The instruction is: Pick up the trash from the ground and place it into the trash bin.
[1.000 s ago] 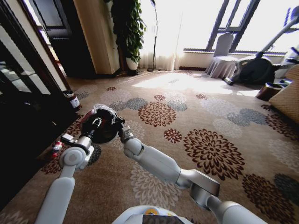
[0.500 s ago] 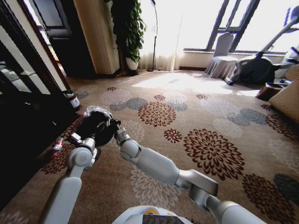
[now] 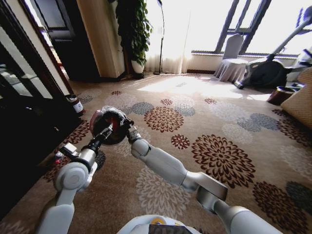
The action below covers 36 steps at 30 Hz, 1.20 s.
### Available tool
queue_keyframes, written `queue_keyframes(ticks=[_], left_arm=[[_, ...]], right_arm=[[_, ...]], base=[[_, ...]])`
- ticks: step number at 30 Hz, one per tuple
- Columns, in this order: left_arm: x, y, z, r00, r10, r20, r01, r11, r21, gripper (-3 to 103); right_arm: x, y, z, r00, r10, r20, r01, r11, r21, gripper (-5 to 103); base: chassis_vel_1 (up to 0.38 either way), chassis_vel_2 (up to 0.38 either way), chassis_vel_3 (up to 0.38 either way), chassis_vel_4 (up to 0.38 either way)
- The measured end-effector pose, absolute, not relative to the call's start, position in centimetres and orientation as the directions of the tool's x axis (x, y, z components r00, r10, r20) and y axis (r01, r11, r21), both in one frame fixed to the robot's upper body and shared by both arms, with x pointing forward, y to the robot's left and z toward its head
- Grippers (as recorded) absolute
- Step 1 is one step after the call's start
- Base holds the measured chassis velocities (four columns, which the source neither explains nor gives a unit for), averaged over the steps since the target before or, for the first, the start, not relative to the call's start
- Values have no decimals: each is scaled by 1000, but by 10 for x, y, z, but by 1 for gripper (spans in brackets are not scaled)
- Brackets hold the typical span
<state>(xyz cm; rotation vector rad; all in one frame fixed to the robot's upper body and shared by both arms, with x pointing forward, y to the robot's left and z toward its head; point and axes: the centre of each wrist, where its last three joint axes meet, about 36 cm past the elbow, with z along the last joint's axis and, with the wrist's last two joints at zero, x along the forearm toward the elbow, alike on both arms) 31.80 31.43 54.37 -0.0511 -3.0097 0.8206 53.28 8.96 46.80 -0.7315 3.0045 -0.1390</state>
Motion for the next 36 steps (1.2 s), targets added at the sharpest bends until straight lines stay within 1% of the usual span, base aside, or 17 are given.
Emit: queue_keyframes(ticks=[2, 3, 4, 6, 7, 8, 9, 10, 12, 14, 16, 18, 19, 21, 24, 31, 36], left_arm=[[321, 327, 525, -1000, 8, -19, 15, 915, -402, 100], [321, 327, 525, -1000, 8, -19, 15, 915, -402, 100], [324, 333, 517, -1000, -7, -27, 4, 931, -365, 100], [334, 353, 497, -998, -42, -54, -28, 969, -244, 100], [334, 353, 497, -998, -42, -54, -28, 969, -244, 100], [337, 358, 492, -997, -47, -66, -32, 976, -214, 100], [342, 369, 484, -995, -43, -86, -29, 988, -154, 100], [344, 374, 481, -996, -27, -87, -14, 989, -146, 100], [345, 377, 481, -996, -11, -85, 2, 988, -155, 100], [345, 380, 483, -994, 50, -93, 68, 978, -198, 100], [345, 379, 484, -993, 67, -97, 86, 974, -208, 100], [343, 375, 490, -985, 135, -104, 158, 950, -268, 100], [343, 375, 490, -985, 135, -104, 158, 950, -268, 100], [345, 374, 495, -976, 192, -103, 215, 923, -319, 100], [349, 377, 500, -967, 233, -102, 254, 903, -345, 100], [361, 387, 503, -952, 296, -80, 304, 883, -358, 100], [369, 392, 504, -929, 366, -62, 362, 860, -360, 95]], right_arm=[[537, 76, 479, -899, -437, 30, -438, 895, -83, 0], [537, 76, 479, -899, -437, 30, -438, 895, -83, 0], [537, 70, 483, -899, -436, 42, -438, 895, -81, 0], [535, 54, 490, -895, -443, 51, -445, 891, -84, 0], [535, 54, 490, -895, -443, 51, -445, 891, -84, 0], [534, 51, 491, -893, -446, 54, -449, 889, -85, 0], [530, 42, 492, -887, -459, 54, -462, 883, -86, 0], [528, 36, 492, -885, -463, 54, -466, 881, -87, 0], [526, 31, 492, -884, -464, 53, -467, 880, -88, 0], [526, 11, 486, -885, -463, 50, -466, 878, -108, 0], [527, 6, 484, -887, -460, 49, -463, 879, -116, 0], [530, -11, 474, -891, -452, 39, -452, 880, -144, 0], [530, -11, 474, -891, -452, 39, -452, 880, -144, 0], [530, -22, 467, -888, -460, 19, -457, 876, -155, 0], [529, -32, 461, -877, -481, -8, -474, 866, -162, 0], [519, -52, 457, -849, -527, -37, -517, 843, -150, 0], [508, -61, 456, -814, -577, -62, -565, 813, -140, 0]], base=[[0, 0, 0, 0], [0, 0, 0, 0], [0, 0, 0, 0], [0, 0, 0, 0], [0, 0, 0, 0], [0, 0, 0, 0], [0, 0, 0, 0], [0, 0, 0, 0], [0, 0, 0, 0], [0, 0, 0, 0], [0, 0, 0, 0], [0, 0, 0, 0], [0, 0, 0, 0], [0, 0, 0, 0], [0, 0, 0, 0], [0, 0, 0, 0], [0, 0, 0, 0]])
